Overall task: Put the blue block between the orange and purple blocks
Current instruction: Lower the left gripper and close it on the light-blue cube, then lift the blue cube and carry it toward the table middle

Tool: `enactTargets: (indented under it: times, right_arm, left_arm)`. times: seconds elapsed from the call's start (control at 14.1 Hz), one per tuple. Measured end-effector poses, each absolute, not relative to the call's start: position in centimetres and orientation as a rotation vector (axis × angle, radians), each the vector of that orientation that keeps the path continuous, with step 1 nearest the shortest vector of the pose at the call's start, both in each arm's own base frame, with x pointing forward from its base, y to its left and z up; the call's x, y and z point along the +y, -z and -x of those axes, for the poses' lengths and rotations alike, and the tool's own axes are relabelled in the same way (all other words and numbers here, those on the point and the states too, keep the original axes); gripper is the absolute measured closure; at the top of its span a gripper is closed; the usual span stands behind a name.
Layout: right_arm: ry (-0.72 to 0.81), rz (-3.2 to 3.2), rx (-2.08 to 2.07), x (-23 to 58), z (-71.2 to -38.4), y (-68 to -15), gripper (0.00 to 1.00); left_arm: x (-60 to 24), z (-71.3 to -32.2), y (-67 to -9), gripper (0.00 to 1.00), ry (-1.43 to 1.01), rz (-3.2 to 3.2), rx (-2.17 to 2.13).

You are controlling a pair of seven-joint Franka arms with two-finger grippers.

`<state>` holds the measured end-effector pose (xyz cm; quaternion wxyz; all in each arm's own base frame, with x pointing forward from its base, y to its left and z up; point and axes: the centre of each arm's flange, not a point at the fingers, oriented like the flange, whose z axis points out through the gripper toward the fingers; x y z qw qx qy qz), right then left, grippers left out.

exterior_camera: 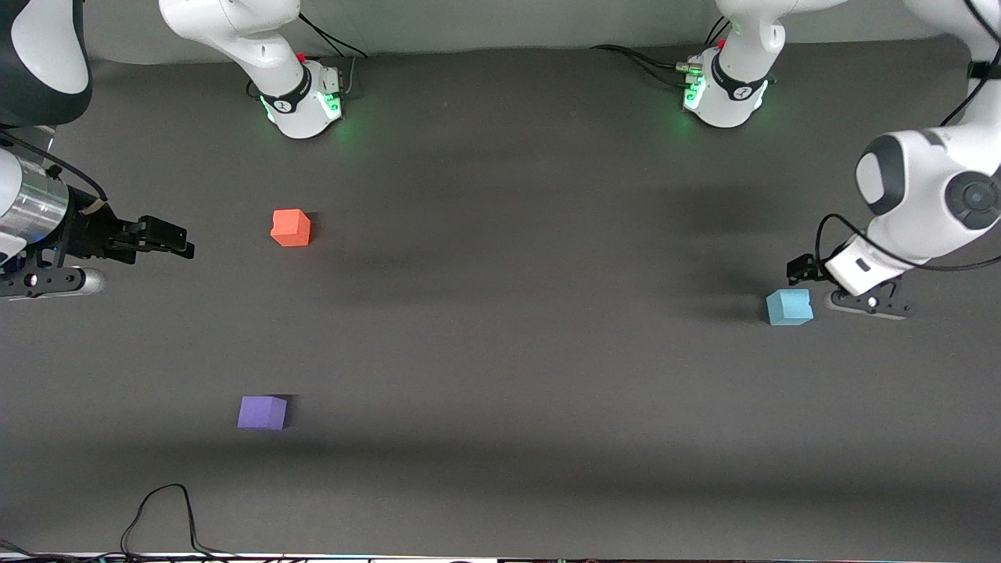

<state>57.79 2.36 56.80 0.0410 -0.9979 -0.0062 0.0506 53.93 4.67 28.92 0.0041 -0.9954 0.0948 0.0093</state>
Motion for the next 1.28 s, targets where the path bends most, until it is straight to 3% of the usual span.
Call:
enactTargets:
  times: [0.57,0.64,0.85,0.92,1.06,1.28]
  right_arm:
    - [-0.161,3.02,-0.009,2.6,-57.8,-56.0,0.0]
    - [-0.164,3.02,-0.009,2.6,-57.8,-55.9,0.0]
    - [-0.171,3.019,-0.008,2.6,-57.8,-55.6,0.0]
    - [-0.169,3.019,-0.008,2.6,-57.8,-55.6,0.0]
    - [-0.166,3.019,-0.007,2.6,-57.8,-55.6,0.0]
    - [-0.165,3.019,-0.007,2.6,-57.8,-55.6,0.0]
  left_arm:
    - [4.9,-54.4,-20.7,0.01,-0.036,3.116,0.328]
    - [4.9,-54.4,-20.7,0.04,-0.037,3.116,0.328]
    - [5.0,-54.5,-20.8,0.39,-0.033,3.116,0.327]
    - [5.0,-54.7,-21.1,0.45,-0.03,3.115,0.326]
    - [5.2,-55.7,-22.5,0.45,-0.086,3.118,0.324]
    - [4.1,-58.9,-29.7,0.45,-0.227,3.121,0.279]
